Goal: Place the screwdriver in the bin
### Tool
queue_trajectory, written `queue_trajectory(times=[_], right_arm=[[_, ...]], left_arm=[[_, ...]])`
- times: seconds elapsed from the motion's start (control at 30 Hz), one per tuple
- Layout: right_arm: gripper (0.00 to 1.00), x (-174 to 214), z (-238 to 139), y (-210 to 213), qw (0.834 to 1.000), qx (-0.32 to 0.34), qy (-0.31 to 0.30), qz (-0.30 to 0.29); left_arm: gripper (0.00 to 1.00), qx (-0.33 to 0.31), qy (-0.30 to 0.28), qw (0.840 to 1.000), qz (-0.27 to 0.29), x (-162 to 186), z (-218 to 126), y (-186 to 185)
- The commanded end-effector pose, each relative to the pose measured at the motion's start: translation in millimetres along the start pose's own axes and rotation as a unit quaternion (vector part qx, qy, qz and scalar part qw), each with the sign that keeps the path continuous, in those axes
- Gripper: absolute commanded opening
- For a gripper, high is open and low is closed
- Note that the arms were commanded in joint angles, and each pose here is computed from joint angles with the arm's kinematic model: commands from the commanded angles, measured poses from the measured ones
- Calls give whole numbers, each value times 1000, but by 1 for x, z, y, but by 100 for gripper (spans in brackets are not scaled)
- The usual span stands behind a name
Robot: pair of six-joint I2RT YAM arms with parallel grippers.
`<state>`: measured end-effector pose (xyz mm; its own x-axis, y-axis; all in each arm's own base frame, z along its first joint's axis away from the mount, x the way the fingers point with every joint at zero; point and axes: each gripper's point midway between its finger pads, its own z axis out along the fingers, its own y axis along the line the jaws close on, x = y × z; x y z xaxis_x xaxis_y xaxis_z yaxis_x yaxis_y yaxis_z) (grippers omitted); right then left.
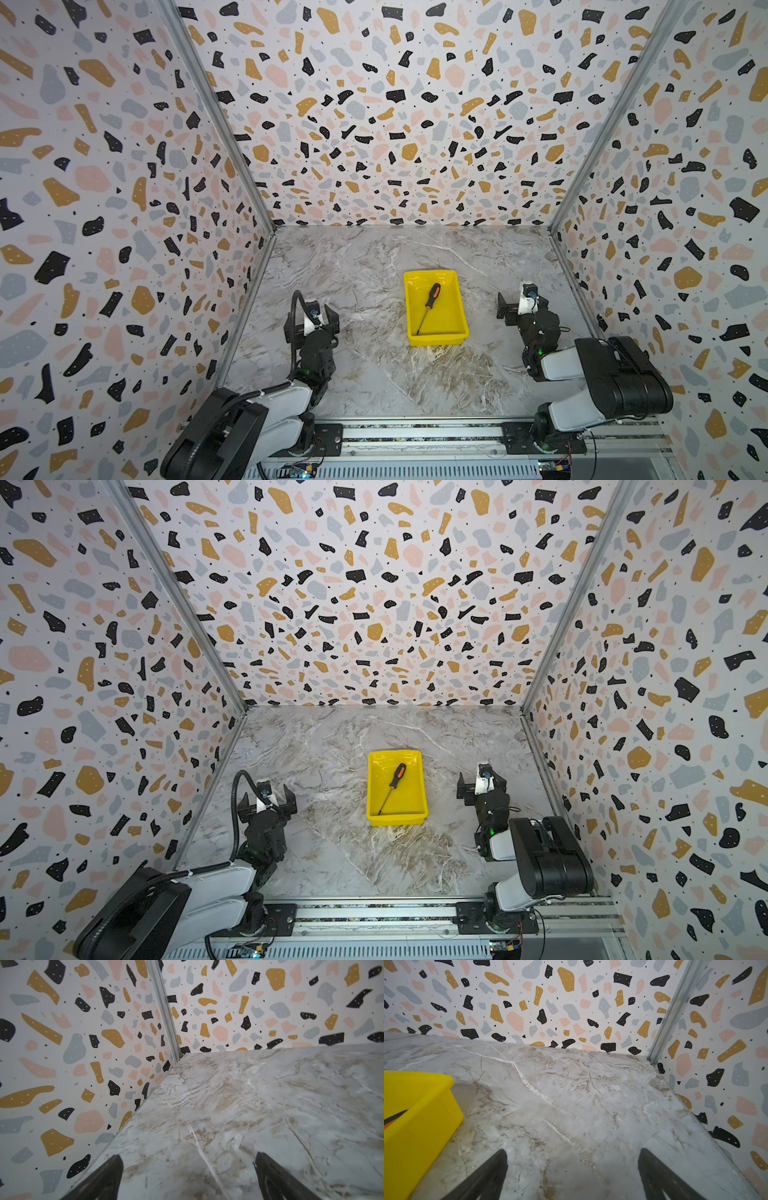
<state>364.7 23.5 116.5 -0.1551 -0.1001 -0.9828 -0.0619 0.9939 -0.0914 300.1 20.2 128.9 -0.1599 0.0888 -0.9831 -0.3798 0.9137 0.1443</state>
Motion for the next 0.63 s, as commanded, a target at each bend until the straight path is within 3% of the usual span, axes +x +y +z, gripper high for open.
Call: queue_trajectory(times=[0.0, 0.13, 0.6], right_arm=[[99, -6, 3, 1, 1000, -7, -6, 3], [99, -7, 4, 2, 1000, -10, -6, 4], [99, -6, 4, 1, 1000, -12, -4, 6]], left_arm=[[100, 33, -54, 995, -73, -17, 4, -1], [99, 48, -21, 998, -47, -13, 16, -16], [100, 48, -24, 998, -47, -14, 17, -16]])
